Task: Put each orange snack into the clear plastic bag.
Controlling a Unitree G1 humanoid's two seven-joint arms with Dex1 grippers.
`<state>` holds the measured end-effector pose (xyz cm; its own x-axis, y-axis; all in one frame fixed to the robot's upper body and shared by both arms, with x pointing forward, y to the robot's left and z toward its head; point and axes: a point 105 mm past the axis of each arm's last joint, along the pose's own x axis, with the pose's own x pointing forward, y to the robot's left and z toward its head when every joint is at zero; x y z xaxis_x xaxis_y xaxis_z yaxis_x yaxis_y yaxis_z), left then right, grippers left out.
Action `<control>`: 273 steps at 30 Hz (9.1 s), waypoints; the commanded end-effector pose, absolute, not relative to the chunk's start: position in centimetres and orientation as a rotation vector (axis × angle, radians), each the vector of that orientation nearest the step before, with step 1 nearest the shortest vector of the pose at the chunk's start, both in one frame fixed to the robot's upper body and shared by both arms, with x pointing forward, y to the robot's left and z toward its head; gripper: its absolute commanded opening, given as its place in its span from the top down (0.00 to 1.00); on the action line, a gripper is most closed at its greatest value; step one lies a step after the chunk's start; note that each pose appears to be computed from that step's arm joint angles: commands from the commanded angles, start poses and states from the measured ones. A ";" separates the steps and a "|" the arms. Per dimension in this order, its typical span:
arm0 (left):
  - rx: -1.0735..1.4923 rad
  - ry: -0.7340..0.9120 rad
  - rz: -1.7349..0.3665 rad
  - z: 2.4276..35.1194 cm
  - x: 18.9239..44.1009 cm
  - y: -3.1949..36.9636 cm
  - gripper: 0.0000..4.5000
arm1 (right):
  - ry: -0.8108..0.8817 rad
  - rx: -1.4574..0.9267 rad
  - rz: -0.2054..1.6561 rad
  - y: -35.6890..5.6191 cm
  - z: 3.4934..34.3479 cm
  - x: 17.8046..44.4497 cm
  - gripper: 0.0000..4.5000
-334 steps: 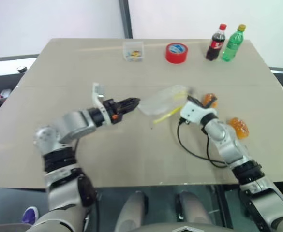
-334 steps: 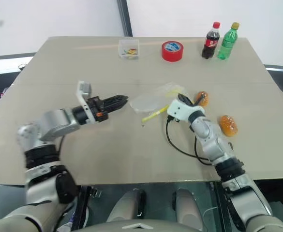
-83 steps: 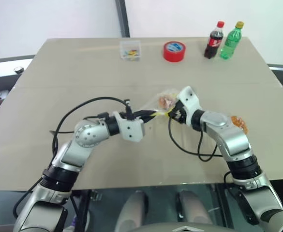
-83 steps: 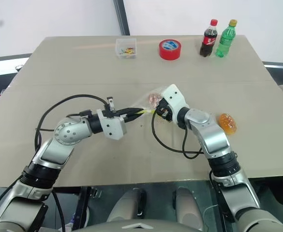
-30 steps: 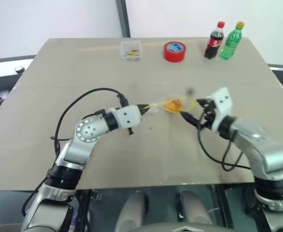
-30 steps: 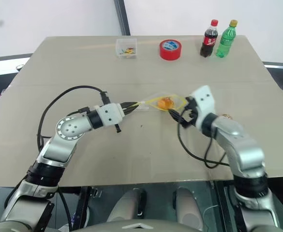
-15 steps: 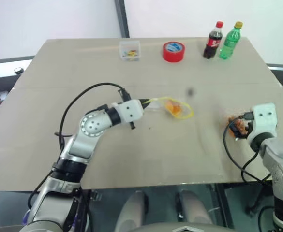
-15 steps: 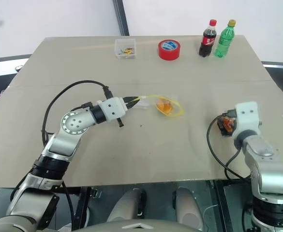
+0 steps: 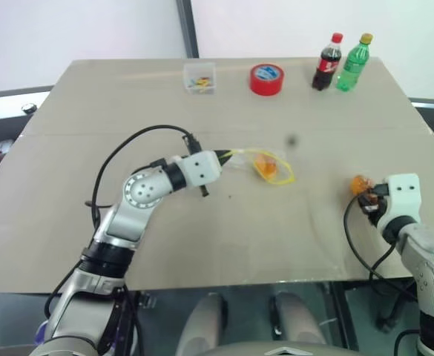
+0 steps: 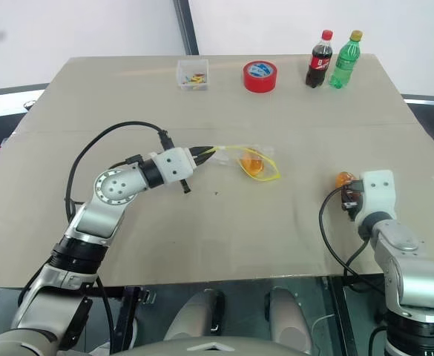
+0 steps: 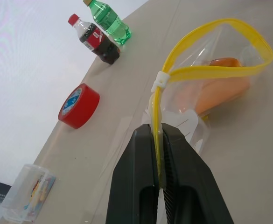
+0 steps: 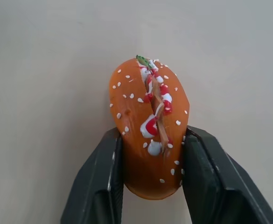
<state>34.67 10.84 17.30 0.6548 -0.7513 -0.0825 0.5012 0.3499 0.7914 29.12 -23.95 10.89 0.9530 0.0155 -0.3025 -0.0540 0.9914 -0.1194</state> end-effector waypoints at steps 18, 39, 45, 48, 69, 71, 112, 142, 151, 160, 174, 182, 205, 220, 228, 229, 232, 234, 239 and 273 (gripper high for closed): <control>0.966 -0.483 -0.842 19.0 31.7 10.4 1.00 | 0.073 -0.151 0.782 -5.7 15.8 29.6 0.58; 1.000 -0.416 -0.985 15.9 28.9 10.4 1.00 | 0.073 -0.095 0.781 -3.4 15.0 33.7 0.58; 0.993 -0.402 -0.960 15.9 29.3 10.7 1.00 | 0.022 -0.225 0.928 -1.0 14.3 32.8 0.58; 0.994 -0.393 -0.942 15.8 29.5 10.9 1.00 | 0.008 -0.232 0.935 -1.0 14.2 33.2 0.46; 0.705 -0.249 -0.753 18.1 34.2 12.9 1.00 | -0.062 -0.710 0.650 -10.3 14.2 32.3 0.00; 0.716 -0.262 -0.766 18.2 34.0 12.7 1.00 | -0.064 -0.714 0.646 -10.0 13.9 32.8 0.00; 0.706 -0.546 -0.710 26.3 39.0 11.1 1.00 | -0.362 -0.877 0.152 -20.1 27.9 37.4 0.98; 0.670 -0.418 -0.744 22.5 35.5 12.6 1.00 | -0.146 -0.634 0.589 -9.5 16.7 38.9 0.25; 0.659 -0.423 -0.732 22.7 35.5 12.5 1.00 | -0.212 -0.689 0.554 -10.9 19.0 39.2 0.98; 0.685 -0.506 -0.713 25.1 38.1 11.2 1.00 | -0.362 -0.828 0.329 -14.9 26.2 40.2 0.98; 0.843 -0.429 -0.925 17.3 34.8 10.0 1.00 | -0.082 -0.857 0.568 -14.7 16.4 31.9 0.98; 0.906 -0.452 -0.927 16.5 33.7 9.7 1.00 | -0.073 -0.831 0.734 -12.8 15.8 28.4 0.40; 0.949 -0.475 -0.899 17.3 32.8 9.0 1.00 | -0.375 -0.977 0.931 -2.6 18.9 31.7 0.68; 0.940 -0.460 -0.897 17.3 33.1 9.1 1.00 | -0.380 -1.048 0.922 -3.1 18.9 31.7 0.68; 0.937 -0.456 -0.895 17.2 33.1 9.1 1.00 | -0.383 -1.053 0.913 -3.1 19.0 31.8 0.68; 0.936 -0.455 -0.895 17.2 33.1 9.2 1.00 | -0.384 -1.053 0.912 -3.1 19.1 31.7 0.74; 0.936 -0.454 -0.895 17.2 33.0 9.2 1.00 | -0.385 -1.053 0.906 -3.1 19.1 31.8 0.94; 0.935 -0.454 -0.894 17.2 33.1 9.2 1.00 | -0.387 -1.055 0.904 -3.2 19.2 31.8 0.97; 0.931 -0.454 -0.892 17.2 33.1 9.2 1.00 | -0.391 -1.061 0.903 -3.1 19.2 31.8 0.97; 0.838 -0.464 -0.826 18.1 33.4 10.4 1.00 | -0.027 -1.113 0.505 -17.0 17.4 33.0 0.97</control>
<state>33.01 8.71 16.04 0.5571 -0.8297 -0.0352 0.5172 0.3134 0.7964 32.16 -13.12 15.89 0.8076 0.5310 -0.2566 -0.4540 0.2821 -0.8451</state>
